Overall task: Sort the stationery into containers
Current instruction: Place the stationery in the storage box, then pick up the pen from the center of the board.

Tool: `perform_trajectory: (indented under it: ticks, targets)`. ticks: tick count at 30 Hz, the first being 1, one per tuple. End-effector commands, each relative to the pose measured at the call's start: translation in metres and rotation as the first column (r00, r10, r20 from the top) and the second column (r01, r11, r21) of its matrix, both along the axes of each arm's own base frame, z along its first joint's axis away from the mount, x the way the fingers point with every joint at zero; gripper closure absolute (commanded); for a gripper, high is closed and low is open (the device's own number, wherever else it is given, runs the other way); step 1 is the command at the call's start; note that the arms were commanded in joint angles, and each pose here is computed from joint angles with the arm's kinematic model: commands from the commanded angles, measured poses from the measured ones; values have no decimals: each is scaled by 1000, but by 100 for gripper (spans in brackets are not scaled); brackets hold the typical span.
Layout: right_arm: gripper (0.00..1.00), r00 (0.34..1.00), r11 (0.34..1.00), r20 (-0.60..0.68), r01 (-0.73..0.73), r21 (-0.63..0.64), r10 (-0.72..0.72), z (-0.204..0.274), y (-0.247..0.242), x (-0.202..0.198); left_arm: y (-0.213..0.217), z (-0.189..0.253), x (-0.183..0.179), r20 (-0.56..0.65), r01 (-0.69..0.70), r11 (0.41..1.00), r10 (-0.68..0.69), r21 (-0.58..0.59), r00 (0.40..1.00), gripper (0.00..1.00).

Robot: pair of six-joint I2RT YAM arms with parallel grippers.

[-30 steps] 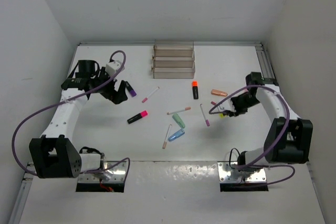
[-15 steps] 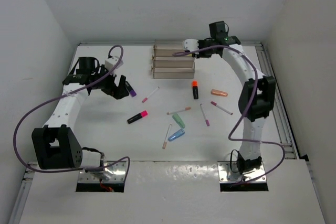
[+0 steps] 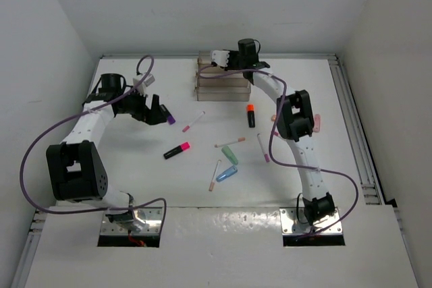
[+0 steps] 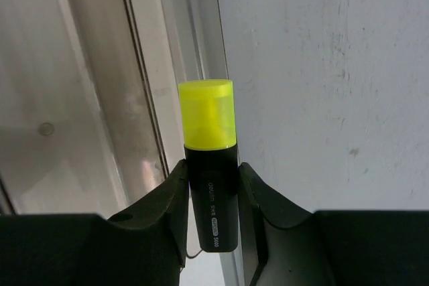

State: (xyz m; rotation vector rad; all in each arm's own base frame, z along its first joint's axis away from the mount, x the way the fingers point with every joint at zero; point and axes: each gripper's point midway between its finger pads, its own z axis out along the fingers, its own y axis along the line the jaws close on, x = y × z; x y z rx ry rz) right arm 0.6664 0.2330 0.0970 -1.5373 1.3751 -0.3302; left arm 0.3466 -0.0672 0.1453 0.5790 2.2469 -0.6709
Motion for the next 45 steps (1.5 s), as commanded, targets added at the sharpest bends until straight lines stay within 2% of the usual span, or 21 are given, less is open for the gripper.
perform_trajectory:
  ticks: [1,7,10,11,13,20,25,29,32,34,35,36,37,39,40,42,43,45]
  targets:
    - [100,976,995,209,40,92,-58,67,-1,29,0,21,13,62,18,998,-15,-58,998,0]
    - [100,981,996,191,19,85,-35,44,2,29,2,18,16,43,17,996,-13,-90,999,0]
    - [91,982,997,188,12,73,-25,36,3,30,3,16,17,30,19,995,-16,-101,999,0]
    - [82,981,997,194,9,72,-23,37,3,31,3,16,17,30,20,994,-17,-103,999,0]
    - [73,982,998,187,6,69,-19,32,3,30,4,16,16,28,23,994,-20,-106,999,0]
    - [60,984,997,177,-15,74,1,31,8,28,7,19,16,40,23,994,-19,-106,999,0]
    - [38,981,996,194,-18,84,1,42,7,27,8,21,15,46,25,994,-20,-108,999,0]
    - [37,980,996,201,-22,84,5,51,6,24,10,24,15,53,24,994,-18,-107,998,0]
    - [47,977,994,212,0,111,-23,83,-1,15,13,28,13,62,18,995,-12,-96,998,0]
    - [56,991,991,121,35,130,-51,80,-12,0,16,35,11,80,17,996,-10,-89,997,0]
    - [59,991,987,111,57,150,-74,103,-27,-12,16,42,9,106,25,996,-16,-84,994,0]
    - [61,993,984,71,77,159,-90,107,-36,-20,16,44,8,114,30,996,-20,-84,993,0]
    - [63,994,980,-40,108,165,-103,98,-55,-35,17,48,6,124,32,996,-21,-88,992,0]
    - [64,987,976,-131,118,185,-95,120,-76,-63,14,58,1,157,54,994,-39,-95,987,0]
    - [65,953,978,-293,135,161,-83,98,-97,-90,15,60,0,164,55,994,-39,-98,986,0]
    - [65,915,978,-398,134,162,-60,102,-116,-120,13,67,-4,188,74,992,-54,-103,981,0]
    - [65,850,975,-522,170,145,-70,82,-134,-146,11,69,-6,196,85,990,-63,-108,979,0]
    - [65,798,968,-597,209,137,-88,72,-150,-167,10,72,-7,206,92,990,-68,-110,976,0]
